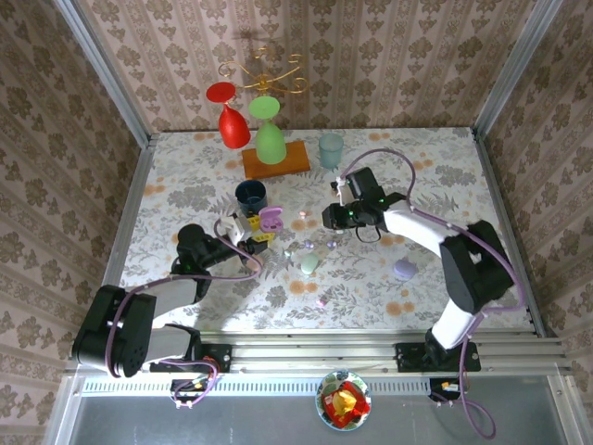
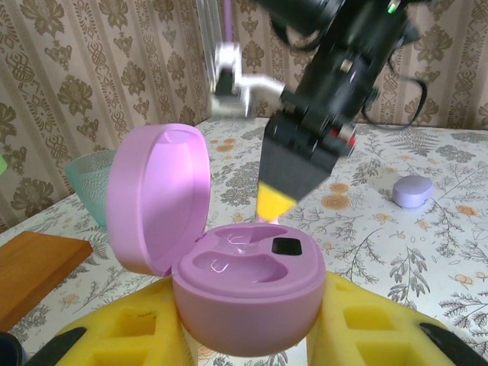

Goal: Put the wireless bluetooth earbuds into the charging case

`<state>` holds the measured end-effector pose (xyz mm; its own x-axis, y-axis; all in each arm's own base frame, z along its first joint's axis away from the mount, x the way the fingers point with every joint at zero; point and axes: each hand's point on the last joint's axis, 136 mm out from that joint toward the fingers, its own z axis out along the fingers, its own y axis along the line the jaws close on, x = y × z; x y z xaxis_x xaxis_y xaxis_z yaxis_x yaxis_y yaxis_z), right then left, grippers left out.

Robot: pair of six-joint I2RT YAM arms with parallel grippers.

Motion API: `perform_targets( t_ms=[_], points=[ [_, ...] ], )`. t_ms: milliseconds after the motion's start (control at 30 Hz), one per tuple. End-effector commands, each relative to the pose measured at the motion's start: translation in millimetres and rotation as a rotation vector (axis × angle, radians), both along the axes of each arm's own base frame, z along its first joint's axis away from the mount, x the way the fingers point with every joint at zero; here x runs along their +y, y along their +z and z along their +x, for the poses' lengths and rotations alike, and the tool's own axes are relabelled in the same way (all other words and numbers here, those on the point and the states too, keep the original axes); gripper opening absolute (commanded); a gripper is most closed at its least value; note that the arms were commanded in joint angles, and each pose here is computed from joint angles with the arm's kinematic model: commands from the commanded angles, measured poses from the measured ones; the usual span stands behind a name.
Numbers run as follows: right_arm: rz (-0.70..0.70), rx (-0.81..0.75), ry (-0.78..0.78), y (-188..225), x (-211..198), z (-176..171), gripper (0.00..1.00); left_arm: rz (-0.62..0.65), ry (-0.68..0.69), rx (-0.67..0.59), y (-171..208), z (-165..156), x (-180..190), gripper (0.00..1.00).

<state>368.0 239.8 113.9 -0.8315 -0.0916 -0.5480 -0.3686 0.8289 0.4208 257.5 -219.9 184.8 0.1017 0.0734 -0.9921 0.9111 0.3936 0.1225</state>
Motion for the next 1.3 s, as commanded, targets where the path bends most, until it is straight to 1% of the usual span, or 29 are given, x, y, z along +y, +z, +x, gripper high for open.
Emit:
perform_targets(
  t_ms=[0,200,300,433,567,800,933,1267],
  points=[
    [-0.110,-0.243,0.131,35,2,-6,0.23,0.010,-0.020,-0.029,1,-1,-3,0.26],
    [-0.154,-0.468,0.291,84,27,-30,0.23,0.018,-0.023,-0.031,-1,-1,-4,0.26],
    [-0.122,-0.524,0.379,103,48,-46,0.23,0.017,-0.027,-0.033,-1,-2,-5,0.26],
    [-0.089,-0.567,0.469,116,74,-63,0.23,0.012,-0.036,-0.042,1,-4,-5,0.26],
    [-0.048,-0.573,0.518,122,90,-70,0.22,0.011,-0.048,-0.047,2,-7,-6,0.26],
    [-0.048,-0.580,0.575,123,105,-73,0.22,0.011,-0.083,-0.047,1,-13,-8,0.27],
    [-0.050,-0.570,0.595,121,110,-73,0.22,0.008,-0.109,-0.047,2,-18,-11,0.27],
    [-0.058,-0.539,0.622,109,116,-74,0.21,-0.006,-0.114,-0.055,6,-20,-11,0.27]
  ],
)
